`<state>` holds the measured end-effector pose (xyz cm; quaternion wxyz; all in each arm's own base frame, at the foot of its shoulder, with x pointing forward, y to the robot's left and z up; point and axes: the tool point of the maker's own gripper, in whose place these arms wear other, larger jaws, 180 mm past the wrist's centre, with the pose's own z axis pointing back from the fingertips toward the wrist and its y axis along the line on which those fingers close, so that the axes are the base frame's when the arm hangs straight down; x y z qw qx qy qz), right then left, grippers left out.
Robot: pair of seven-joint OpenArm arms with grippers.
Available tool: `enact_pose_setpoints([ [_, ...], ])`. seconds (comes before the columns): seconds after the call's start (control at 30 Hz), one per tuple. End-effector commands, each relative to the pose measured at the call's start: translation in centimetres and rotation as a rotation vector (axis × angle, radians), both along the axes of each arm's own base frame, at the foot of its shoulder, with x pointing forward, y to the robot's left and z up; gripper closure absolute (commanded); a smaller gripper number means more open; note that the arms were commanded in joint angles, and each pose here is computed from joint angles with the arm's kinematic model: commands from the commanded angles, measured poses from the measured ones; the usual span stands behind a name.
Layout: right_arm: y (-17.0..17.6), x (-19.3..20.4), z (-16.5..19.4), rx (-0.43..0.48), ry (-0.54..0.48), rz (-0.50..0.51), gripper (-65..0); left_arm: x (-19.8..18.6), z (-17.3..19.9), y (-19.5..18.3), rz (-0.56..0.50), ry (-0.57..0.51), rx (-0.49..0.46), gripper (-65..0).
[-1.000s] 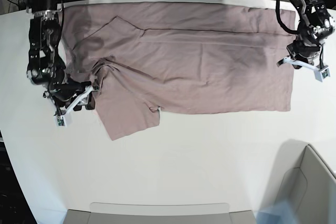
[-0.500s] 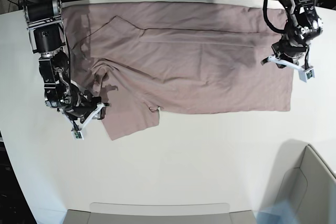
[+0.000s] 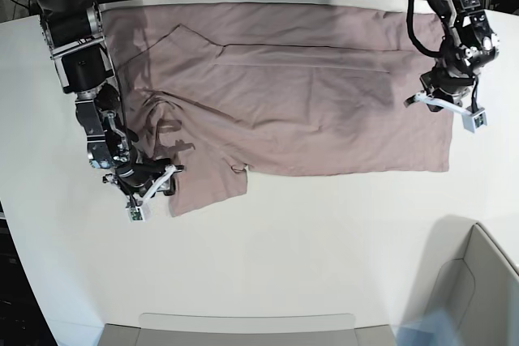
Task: Fold the T-shirt properly
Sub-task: 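Move both grippers to the hem corners and grasp the hem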
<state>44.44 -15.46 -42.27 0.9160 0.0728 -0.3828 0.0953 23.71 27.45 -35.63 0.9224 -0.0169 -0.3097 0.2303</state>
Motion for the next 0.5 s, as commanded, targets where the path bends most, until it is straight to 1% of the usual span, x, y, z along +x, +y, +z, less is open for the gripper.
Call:
enact_pose_setpoints([
  [0.0, 0.3, -0.3, -0.2, -0.002, 0.043, 0.016, -27.2, 0.7, 0.9, 0.3, -0.008, -0.034, 0.018, 0.0],
  [0.13, 2.0, -0.2, -0.1, 0.022, 0.038, 0.036, -27.2, 1.1, 1.2, 0.3, -0.008, -0.044, 0.018, 0.0],
  [0.2, 2.2, -0.2, -0.1, 0.025, 0.038, 0.037, -27.2, 1.7, 1.4, 0.3, -0.005, -0.052, 0.012, 0.0],
  [0.3, 2.3, -0.3, -0.2, 0.026, 0.040, 0.038, -27.2, 2.1, 0.3, 0.7, 0.011, -0.031, -0.007, 0.0],
  [0.43, 2.0, -0.3, -0.2, 0.022, 0.041, 0.035, -27.2, 4.8, -0.4, 1.4, 0.046, -0.039, -0.052, 0.0],
  [0.47, 1.9, -0.3, -0.2, 0.020, 0.041, 0.034, -27.2, 5.7, -0.1, 1.8, 0.053, -0.055, -0.051, -3.9],
])
